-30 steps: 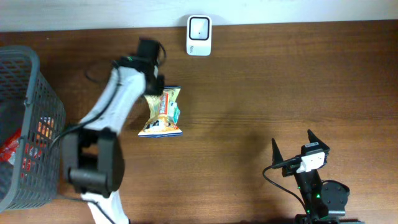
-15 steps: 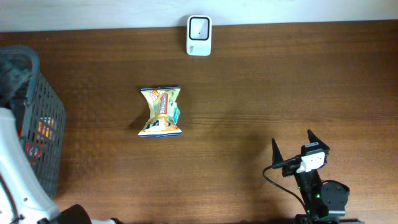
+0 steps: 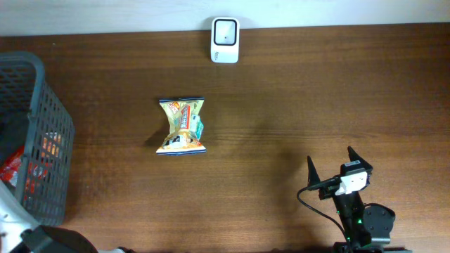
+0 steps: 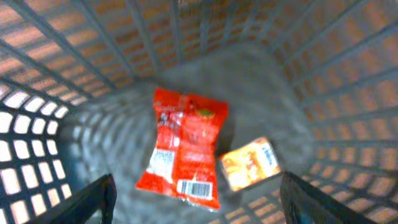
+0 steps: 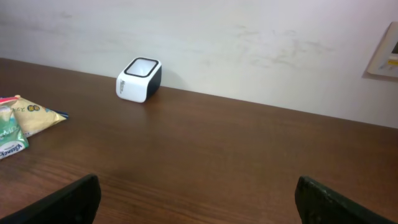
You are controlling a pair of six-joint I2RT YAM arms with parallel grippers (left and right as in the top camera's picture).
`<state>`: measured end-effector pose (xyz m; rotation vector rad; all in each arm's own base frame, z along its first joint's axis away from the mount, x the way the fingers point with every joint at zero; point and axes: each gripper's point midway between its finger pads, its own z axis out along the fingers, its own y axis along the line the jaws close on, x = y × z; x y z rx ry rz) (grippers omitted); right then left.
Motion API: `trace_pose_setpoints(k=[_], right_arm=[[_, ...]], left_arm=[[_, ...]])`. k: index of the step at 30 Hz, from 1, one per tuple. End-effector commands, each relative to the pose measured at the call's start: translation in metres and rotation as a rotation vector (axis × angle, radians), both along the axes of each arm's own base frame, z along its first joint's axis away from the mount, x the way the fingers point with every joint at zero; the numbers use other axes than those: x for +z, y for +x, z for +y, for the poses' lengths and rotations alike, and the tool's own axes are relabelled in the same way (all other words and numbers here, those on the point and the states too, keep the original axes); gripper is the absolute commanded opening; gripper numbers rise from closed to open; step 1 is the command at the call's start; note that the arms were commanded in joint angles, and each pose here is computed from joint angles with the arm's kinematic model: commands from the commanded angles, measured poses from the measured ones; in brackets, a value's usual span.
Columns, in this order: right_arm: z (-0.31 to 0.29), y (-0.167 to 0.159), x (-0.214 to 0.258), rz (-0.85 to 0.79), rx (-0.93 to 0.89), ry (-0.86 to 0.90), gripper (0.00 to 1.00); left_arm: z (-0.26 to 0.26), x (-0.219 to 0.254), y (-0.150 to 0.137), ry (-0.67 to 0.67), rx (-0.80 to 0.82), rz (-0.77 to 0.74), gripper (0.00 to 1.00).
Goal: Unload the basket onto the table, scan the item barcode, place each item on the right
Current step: 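Reach the left gripper into the basket and grasp the red Hacks bag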
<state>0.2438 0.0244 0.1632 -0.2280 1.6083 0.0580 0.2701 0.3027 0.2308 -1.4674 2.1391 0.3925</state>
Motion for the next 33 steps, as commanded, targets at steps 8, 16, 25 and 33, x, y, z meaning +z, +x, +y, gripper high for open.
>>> trace_pose_setpoints(k=[8,16,25,33], right_arm=[[0.000,0.000,-0.002,0.001,-0.003,-0.006,0.99],[0.000,0.000,-0.002,0.002,-0.003,-0.006,0.99],[0.000,0.000,-0.002,0.001,-0.003,-0.006,0.99],[0.000,0.000,-0.002,0.001,-0.003,-0.006,0.99]], left_arm=[[0.002,-0.101,-0.004,-0.171,-0.015,0.155,0.82],[0.008,-0.141,-0.014,-0.244,0.015,0.238,0.88],[0.019,-0.170,-0.031,-0.269,0.060,0.326,0.77],[0.022,-0.189,-0.034,-0.285,0.066,0.363,0.20]])
